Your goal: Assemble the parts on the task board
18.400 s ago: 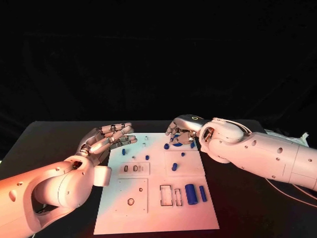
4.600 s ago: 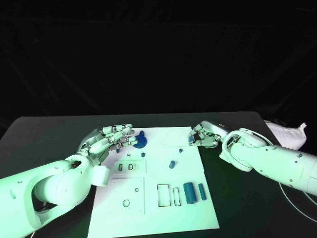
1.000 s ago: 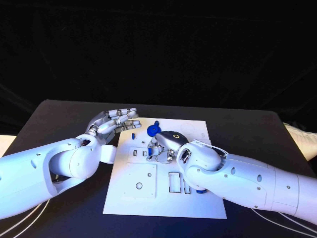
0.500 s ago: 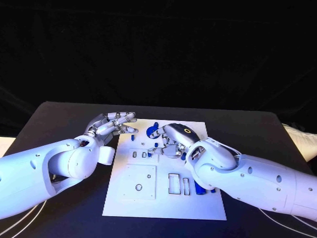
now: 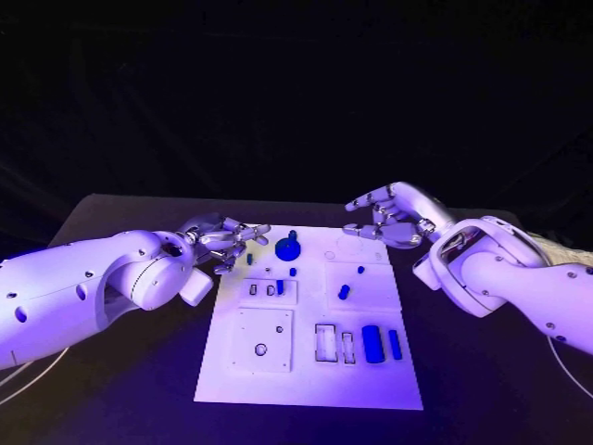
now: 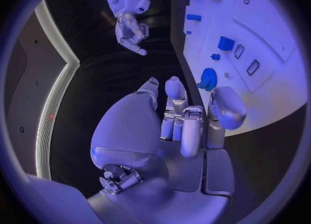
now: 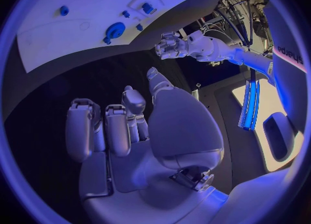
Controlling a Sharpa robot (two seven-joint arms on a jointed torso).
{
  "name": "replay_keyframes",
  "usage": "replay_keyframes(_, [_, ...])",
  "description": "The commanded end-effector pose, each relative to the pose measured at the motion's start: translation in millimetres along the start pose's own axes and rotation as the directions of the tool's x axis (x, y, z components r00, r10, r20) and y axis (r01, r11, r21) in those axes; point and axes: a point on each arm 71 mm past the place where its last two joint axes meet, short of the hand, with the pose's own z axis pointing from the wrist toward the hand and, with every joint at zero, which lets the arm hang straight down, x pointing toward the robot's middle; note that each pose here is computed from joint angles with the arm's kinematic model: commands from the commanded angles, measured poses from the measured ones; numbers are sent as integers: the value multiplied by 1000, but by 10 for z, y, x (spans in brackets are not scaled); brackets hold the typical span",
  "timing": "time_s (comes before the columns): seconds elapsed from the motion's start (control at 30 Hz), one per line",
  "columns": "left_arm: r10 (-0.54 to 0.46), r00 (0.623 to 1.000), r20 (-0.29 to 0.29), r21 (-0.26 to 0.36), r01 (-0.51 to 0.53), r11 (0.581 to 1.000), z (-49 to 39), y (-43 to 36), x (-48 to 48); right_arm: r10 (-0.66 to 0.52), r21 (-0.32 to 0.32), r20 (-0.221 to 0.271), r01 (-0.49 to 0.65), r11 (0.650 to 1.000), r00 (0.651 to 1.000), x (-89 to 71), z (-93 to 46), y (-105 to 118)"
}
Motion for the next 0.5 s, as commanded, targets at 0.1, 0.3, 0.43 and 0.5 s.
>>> replay_keyframes(0.1, [449,883,-133,-272,-468,841,51,-29,-6,129,85,28,-131,988,991,-205,-35,-223])
replay_keyframes(0.3, [604,780,-164,-311,-622,719,173,-199,24,125,131,39,-129,983,991,-298,-55,-359])
replay_keyframes(0.43, [648,734,-204,-318,-675,666,267,-265,109,125,142,38,-130,981,991,-309,-54,-382])
replay_keyframes(0.5, [659,719,-220,-318,-691,649,308,-291,154,126,145,35,-129,981,991,-309,-54,-385])
